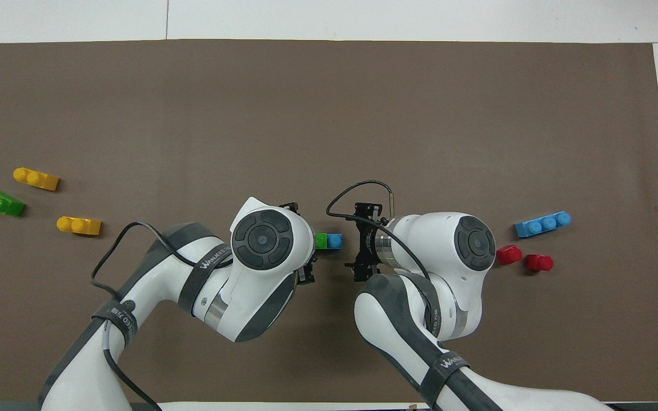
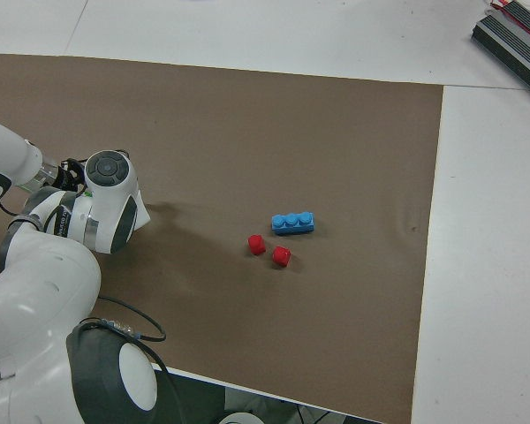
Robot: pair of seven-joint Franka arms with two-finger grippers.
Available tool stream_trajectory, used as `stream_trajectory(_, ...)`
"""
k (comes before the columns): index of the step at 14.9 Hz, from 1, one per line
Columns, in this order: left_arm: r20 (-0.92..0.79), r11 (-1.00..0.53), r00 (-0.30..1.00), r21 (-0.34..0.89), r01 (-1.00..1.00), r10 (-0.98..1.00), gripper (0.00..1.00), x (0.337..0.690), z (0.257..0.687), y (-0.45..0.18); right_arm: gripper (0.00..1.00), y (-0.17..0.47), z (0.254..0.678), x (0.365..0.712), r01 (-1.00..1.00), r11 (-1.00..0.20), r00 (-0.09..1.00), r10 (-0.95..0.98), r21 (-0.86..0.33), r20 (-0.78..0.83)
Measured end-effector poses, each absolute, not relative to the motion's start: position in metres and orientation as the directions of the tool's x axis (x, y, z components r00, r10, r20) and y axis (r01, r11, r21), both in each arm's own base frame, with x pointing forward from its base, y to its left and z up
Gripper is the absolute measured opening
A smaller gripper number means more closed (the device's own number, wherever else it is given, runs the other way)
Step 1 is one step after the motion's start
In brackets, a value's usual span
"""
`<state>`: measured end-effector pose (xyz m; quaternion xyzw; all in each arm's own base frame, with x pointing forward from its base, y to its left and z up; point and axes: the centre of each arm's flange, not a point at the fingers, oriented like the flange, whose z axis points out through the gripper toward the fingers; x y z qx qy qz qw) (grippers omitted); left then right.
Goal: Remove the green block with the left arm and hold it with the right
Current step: 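Grasp the green end with the left gripper while the right gripper grasps blue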
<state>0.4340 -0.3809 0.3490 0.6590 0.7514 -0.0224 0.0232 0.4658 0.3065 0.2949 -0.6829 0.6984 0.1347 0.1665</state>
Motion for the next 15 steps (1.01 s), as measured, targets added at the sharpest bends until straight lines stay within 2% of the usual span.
stream_trajectory(6, -0.064, 0.132, -0.131, -0.003, 0.991, 0.989, 1.0, 0.434, 0.349, -0.38, 1.0, 0.31, 0.28, 0.468, -0.999, -0.023, 0.04, -0.914, -0.047, -0.404)
stream_trajectory(15, -0.064, 0.131, -0.131, -0.003, 0.991, 0.989, 1.0, 0.434, 0.349, -0.381, 1.0, 0.322, 0.272, 0.463, -0.996, -0.042, 0.068, -0.916, -0.075, -0.395)
